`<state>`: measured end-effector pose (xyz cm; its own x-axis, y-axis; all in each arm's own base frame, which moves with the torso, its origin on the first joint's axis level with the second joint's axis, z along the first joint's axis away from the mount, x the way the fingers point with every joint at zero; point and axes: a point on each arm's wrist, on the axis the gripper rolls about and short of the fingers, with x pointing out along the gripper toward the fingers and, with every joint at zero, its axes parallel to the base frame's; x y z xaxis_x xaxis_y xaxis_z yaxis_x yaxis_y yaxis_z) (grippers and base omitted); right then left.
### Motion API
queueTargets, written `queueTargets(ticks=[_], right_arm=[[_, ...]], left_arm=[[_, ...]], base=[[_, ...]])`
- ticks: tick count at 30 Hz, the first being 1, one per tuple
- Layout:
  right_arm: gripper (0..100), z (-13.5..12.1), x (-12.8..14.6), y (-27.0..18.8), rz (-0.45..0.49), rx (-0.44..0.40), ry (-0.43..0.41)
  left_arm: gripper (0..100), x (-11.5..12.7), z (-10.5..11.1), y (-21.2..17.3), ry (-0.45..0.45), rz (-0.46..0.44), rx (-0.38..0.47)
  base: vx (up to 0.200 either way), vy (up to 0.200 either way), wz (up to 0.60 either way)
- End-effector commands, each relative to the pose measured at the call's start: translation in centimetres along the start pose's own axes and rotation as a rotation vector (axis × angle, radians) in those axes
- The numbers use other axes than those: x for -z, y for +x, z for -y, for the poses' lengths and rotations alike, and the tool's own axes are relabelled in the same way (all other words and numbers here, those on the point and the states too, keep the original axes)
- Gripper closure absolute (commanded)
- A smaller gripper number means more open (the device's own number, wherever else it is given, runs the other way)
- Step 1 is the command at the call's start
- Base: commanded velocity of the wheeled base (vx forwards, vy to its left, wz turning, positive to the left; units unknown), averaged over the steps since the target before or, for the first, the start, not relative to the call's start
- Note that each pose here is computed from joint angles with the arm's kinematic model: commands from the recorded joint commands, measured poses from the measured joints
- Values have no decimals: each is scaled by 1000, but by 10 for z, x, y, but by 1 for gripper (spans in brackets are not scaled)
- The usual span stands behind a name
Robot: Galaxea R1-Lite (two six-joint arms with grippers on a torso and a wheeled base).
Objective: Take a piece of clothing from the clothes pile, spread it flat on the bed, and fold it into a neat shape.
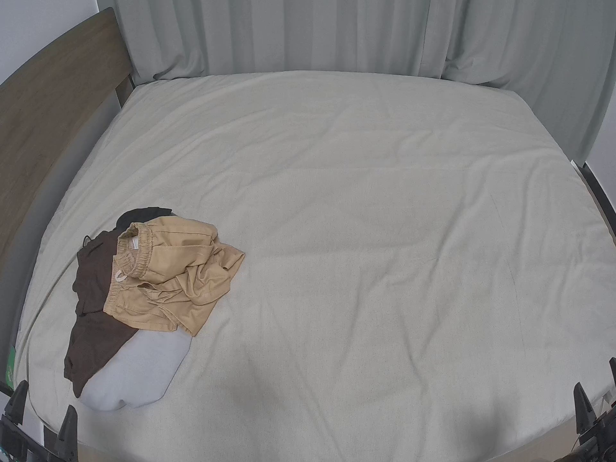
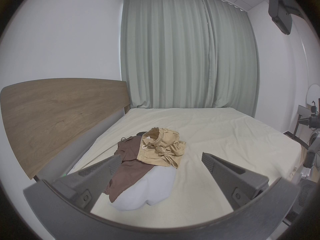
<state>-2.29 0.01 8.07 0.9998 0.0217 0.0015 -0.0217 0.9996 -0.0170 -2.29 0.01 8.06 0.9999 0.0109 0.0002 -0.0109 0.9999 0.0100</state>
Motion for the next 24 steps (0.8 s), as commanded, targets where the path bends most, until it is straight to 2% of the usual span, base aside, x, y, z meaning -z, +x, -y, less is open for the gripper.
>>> queueTargets(ticks=[1, 11, 16, 24], right_arm=[[0, 0, 5, 0, -2, 2, 2], [0, 0, 5, 0, 0, 0, 2], [0, 0, 5, 0, -2, 3, 5], [0, 0, 5, 0, 0, 0, -3]], left_arm=[[0, 5, 0, 0, -1, -2, -1], [0, 5, 0, 0, -2, -2, -4], [0, 5, 0, 0, -51, 3, -17], [0, 5, 0, 0, -53, 3, -12]], base=[[0, 0, 0], [0, 0, 0], [0, 0, 0], [0, 0, 0]])
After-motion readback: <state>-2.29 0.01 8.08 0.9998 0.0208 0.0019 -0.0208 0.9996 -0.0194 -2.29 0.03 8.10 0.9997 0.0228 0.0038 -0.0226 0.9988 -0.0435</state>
